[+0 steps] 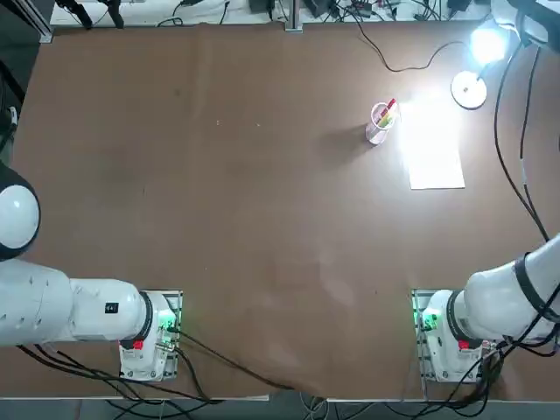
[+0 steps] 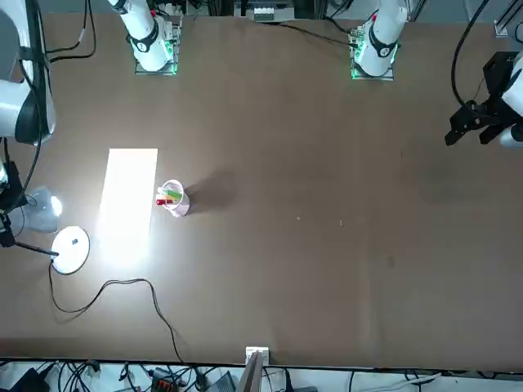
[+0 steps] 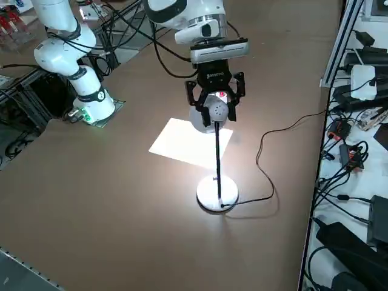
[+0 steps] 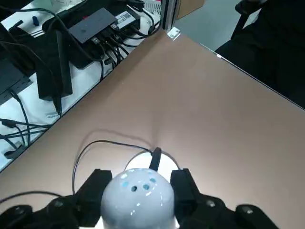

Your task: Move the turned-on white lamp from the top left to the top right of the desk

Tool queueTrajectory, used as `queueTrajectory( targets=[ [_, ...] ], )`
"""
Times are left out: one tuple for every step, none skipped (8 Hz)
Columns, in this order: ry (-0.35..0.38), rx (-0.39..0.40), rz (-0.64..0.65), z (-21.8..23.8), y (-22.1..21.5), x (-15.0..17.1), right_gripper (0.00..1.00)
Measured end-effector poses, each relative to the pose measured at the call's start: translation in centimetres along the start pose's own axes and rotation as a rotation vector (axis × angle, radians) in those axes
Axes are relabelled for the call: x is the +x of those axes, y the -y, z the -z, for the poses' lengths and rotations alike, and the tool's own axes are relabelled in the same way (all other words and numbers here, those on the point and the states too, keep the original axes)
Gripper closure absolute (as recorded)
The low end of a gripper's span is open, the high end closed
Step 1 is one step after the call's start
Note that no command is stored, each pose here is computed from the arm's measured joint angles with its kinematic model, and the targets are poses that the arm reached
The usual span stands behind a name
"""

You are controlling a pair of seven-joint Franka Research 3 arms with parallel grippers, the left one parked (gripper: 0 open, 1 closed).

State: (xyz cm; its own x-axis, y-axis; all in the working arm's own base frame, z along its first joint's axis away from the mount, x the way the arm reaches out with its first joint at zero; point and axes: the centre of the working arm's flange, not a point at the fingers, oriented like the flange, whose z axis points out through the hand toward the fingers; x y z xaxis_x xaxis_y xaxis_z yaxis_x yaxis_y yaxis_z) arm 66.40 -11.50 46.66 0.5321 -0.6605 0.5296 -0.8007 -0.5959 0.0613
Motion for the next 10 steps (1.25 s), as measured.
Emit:
queueTrajectory(
  targets=[
    [0.000, -0.001, -0.001, 0.0, 0.0, 0.0, 0.27],
    [0.001, -0.003, -0.001, -0.1, -0.1, 0.0, 0.25],
    [0.002, -0.005, -0.002, -0.2, -0.1, 0.0, 0.10],
    [0.002, -0.007, -0.002, -0.2, -0.2, 0.0, 0.00],
    [0.001, -0.007, -0.004, -0.2, -0.3, 0.1, 0.00],
    [-0.003, -0.006, -0.008, 0.1, -0.5, 0.4, 0.00],
    [-0.012, -0.001, -0.013, 0.7, -0.8, 0.8, 0.00],
    [-0.019, -0.003, -0.006, 1.7, -1.3, 1.4, 0.00],
    [-0.013, -0.033, 0.015, 3.1, -2.1, 2.2, 0.00],
    [0.010, -0.060, 0.031, 4.8, -3.3, 3.2, 0.00]
  ],
)
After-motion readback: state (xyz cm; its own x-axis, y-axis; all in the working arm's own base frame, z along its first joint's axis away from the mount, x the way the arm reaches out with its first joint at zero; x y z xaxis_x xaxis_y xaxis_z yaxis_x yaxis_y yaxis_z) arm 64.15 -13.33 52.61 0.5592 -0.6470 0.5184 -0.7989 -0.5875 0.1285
